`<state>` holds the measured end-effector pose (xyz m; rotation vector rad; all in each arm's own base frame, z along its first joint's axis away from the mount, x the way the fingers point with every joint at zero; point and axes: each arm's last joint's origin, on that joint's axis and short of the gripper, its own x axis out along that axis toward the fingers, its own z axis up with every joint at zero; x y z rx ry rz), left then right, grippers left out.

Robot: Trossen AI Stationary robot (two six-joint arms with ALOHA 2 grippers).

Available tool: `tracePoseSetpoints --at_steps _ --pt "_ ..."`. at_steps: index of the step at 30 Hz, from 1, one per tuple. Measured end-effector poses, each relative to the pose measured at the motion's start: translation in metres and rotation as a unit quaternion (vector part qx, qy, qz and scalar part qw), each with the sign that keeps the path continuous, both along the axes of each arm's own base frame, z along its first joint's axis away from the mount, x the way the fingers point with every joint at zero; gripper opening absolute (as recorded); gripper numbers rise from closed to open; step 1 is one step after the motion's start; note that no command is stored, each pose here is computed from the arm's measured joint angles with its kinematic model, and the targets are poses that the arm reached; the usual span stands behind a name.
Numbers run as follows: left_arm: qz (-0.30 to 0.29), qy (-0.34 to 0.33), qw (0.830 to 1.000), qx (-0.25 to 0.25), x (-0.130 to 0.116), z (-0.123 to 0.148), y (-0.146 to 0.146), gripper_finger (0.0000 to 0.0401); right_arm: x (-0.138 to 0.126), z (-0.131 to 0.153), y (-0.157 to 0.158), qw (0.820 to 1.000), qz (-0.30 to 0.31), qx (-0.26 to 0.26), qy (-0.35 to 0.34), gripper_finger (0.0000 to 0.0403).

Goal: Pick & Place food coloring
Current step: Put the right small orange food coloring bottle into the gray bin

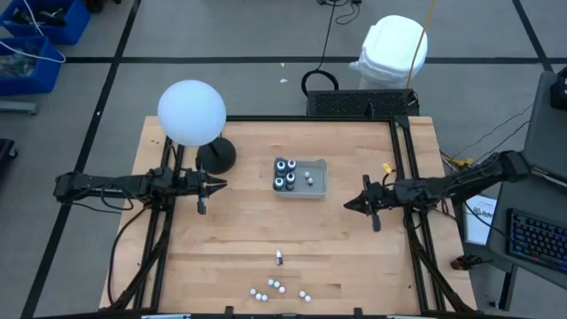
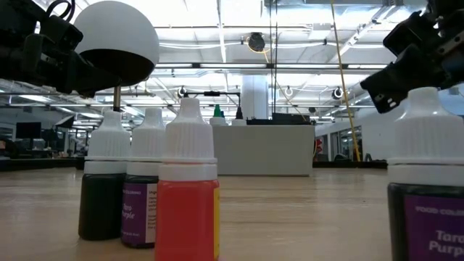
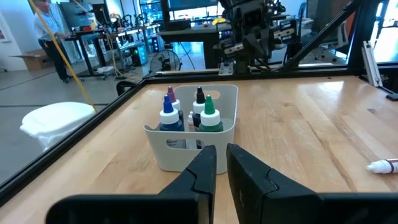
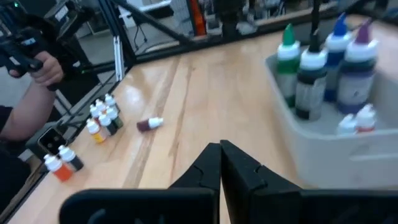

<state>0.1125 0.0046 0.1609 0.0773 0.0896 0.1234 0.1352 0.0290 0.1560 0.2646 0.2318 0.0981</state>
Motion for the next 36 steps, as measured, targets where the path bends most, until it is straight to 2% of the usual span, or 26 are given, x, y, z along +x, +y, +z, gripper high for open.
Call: tracePoseSetpoints --at_steps 9,17,27,36 --pt "0.000 0.000 1.000 0.004 0.000 0.000 0.000 0.0047 0.017 -0.009 0.026 0.998 0.057 0.008 -0.008 0.0000" --pt "0.000 0.002 1.000 0.004 0.000 0.000 0.000 0.0047 0.037 -0.010 0.045 0.996 0.070 -0.048 -0.027 0.0000" --pt "0.000 0.002 1.000 0.001 0.000 0.000 0.000 0.0047 0.079 -0.007 0.064 0.993 0.076 -0.087 -0.011 0.0000" --pt "0.000 0.004 1.000 0.000 0.000 -0.001 0.000 0.0047 0.096 -0.001 0.086 0.990 0.104 -0.091 -0.013 0.0000"
